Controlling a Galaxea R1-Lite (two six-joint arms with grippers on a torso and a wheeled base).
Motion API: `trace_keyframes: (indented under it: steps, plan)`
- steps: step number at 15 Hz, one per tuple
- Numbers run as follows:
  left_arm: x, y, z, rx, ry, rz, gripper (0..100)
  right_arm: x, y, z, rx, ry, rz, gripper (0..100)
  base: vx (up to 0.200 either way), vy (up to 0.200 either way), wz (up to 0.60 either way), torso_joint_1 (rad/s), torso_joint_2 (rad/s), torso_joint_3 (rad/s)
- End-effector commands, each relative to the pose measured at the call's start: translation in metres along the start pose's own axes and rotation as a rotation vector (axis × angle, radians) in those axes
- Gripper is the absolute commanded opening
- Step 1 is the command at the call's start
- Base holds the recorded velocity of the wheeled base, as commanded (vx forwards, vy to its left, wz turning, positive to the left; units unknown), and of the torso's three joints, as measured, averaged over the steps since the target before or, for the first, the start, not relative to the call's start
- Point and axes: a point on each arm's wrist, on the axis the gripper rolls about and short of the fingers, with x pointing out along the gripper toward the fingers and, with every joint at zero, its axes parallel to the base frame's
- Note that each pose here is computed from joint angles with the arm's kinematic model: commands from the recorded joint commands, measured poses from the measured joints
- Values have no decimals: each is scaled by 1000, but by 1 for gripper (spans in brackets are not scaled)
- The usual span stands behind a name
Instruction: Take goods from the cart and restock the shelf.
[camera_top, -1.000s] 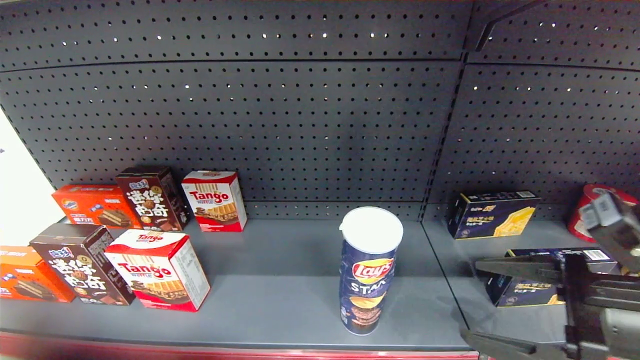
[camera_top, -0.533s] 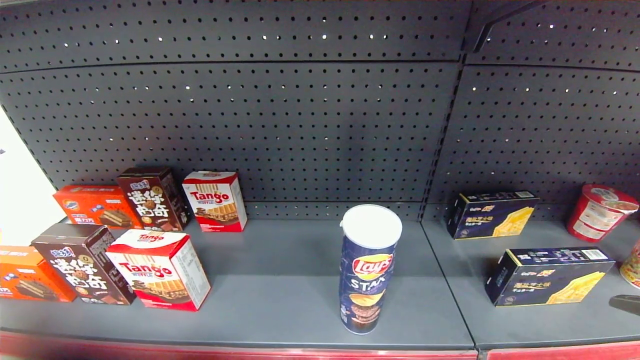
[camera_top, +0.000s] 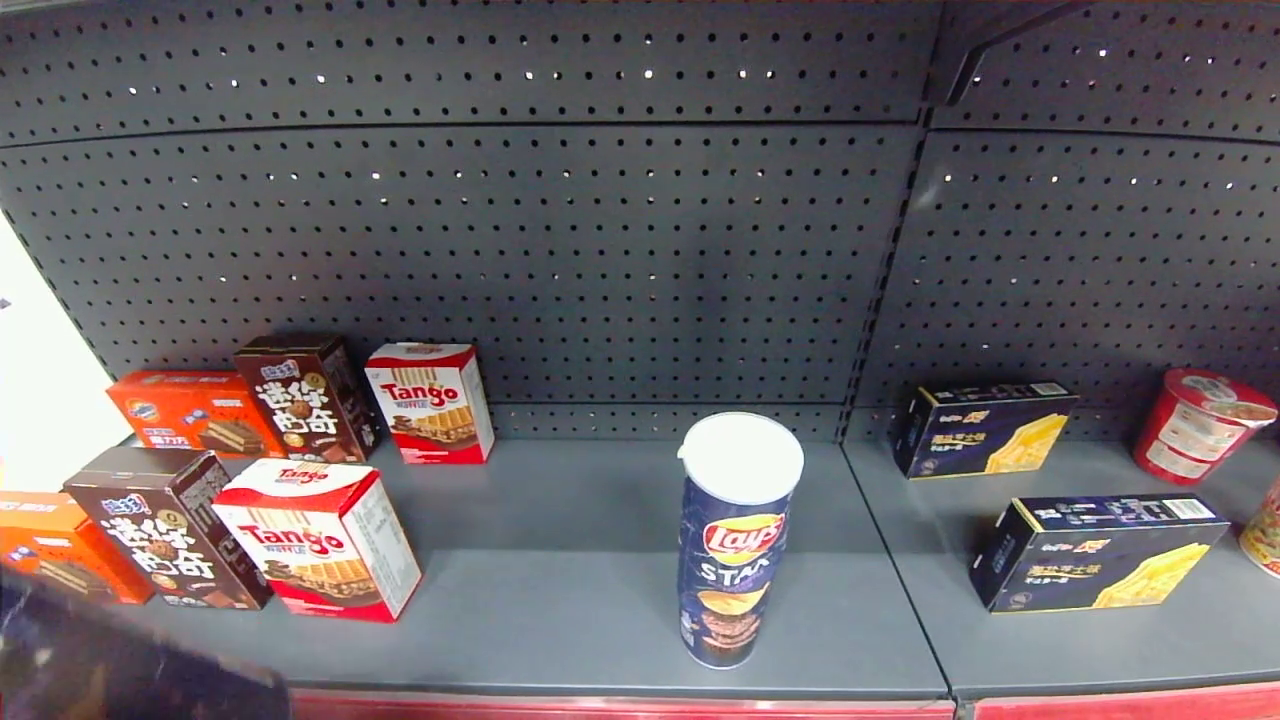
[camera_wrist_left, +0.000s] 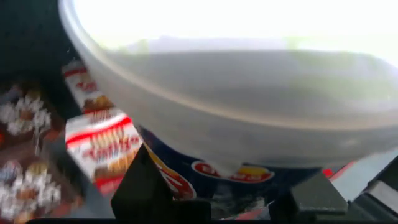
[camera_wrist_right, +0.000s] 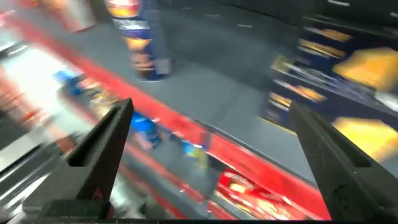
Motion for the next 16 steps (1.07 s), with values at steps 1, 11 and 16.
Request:
trace_keyframes:
  steps: [1, 11, 16]
  plan:
    - [62, 23, 21, -33, 69, -131, 0, -13, 0, -18, 21, -40, -125, 100, 0, 0, 0, 0, 0, 0]
    - [179, 34, 11, 79, 205, -296, 0, -9, 0, -24, 39, -9, -199, 100, 0, 0, 0, 0, 0, 0]
    - [230, 36, -7, 51, 283, -350, 0, -13, 0, -25, 41, -32, -219, 100, 0, 0, 0, 0, 0, 0]
